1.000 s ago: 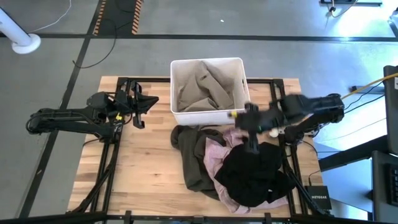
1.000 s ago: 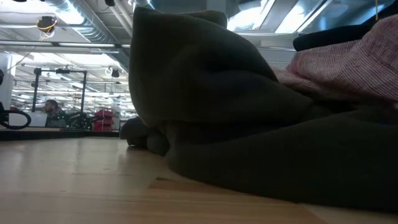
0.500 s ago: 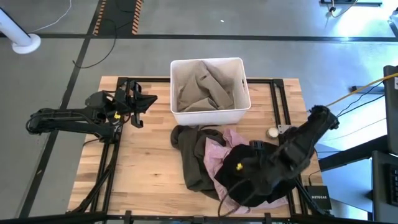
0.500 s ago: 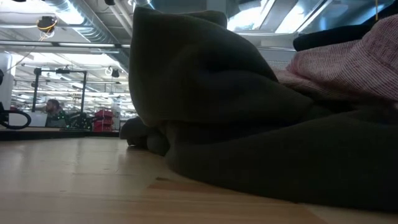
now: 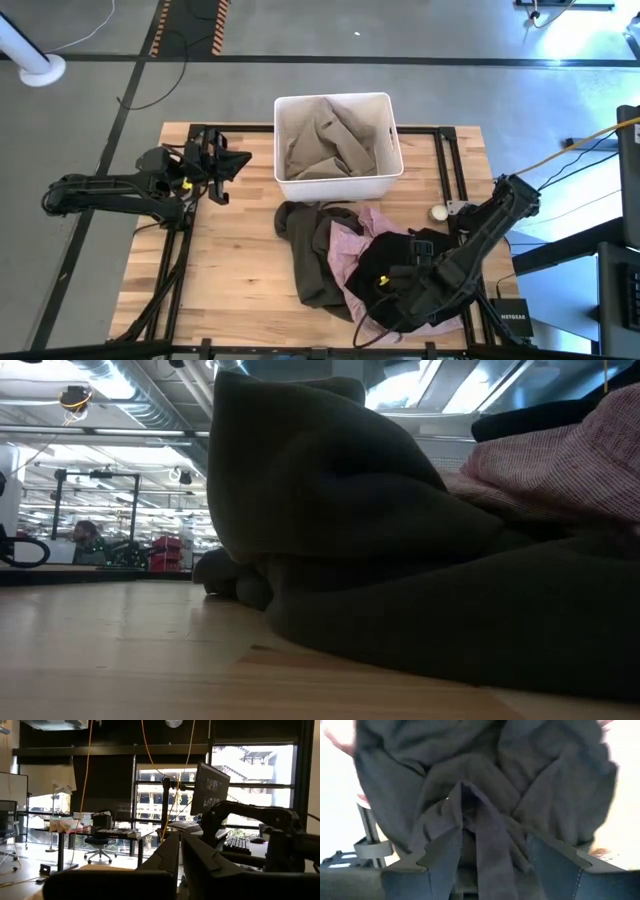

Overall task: Sort clothes
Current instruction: Put the black shirt into the white laundry bin

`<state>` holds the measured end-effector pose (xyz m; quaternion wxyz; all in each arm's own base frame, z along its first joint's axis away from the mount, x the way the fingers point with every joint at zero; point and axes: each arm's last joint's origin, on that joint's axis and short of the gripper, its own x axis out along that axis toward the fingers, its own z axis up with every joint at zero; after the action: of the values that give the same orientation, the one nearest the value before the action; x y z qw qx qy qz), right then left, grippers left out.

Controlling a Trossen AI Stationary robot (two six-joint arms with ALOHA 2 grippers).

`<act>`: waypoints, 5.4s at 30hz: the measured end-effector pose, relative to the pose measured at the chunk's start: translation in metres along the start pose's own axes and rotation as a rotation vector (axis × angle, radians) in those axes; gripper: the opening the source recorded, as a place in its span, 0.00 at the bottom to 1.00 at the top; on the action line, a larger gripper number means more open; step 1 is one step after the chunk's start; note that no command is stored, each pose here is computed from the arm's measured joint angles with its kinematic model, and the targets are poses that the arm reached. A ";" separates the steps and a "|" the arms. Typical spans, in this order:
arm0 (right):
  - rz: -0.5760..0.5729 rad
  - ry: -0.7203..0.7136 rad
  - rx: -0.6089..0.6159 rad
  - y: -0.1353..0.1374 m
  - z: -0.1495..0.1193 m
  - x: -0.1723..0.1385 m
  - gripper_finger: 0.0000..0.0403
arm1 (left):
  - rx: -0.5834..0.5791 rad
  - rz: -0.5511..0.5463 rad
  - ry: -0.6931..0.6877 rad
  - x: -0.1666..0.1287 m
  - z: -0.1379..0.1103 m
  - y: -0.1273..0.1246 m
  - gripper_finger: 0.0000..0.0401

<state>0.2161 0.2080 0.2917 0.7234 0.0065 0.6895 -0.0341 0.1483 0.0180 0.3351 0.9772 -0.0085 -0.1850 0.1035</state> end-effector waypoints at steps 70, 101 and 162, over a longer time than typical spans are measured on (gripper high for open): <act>-0.419 -1.186 0.168 -0.160 0.016 -0.200 0.06 | -0.004 0.000 0.002 0.000 0.000 0.000 0.04; -1.319 -2.330 0.133 -0.301 0.032 -0.306 0.07 | 0.038 0.000 -0.003 0.000 0.000 0.000 0.04; -0.265 -0.292 0.298 -0.194 0.055 -0.093 0.56 | 0.036 0.001 0.013 0.000 -0.001 0.000 0.04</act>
<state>0.2553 0.0152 0.3942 0.7958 0.0174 0.5597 -0.2306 0.1487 0.0181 0.3341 0.9783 0.0085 -0.1769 0.1071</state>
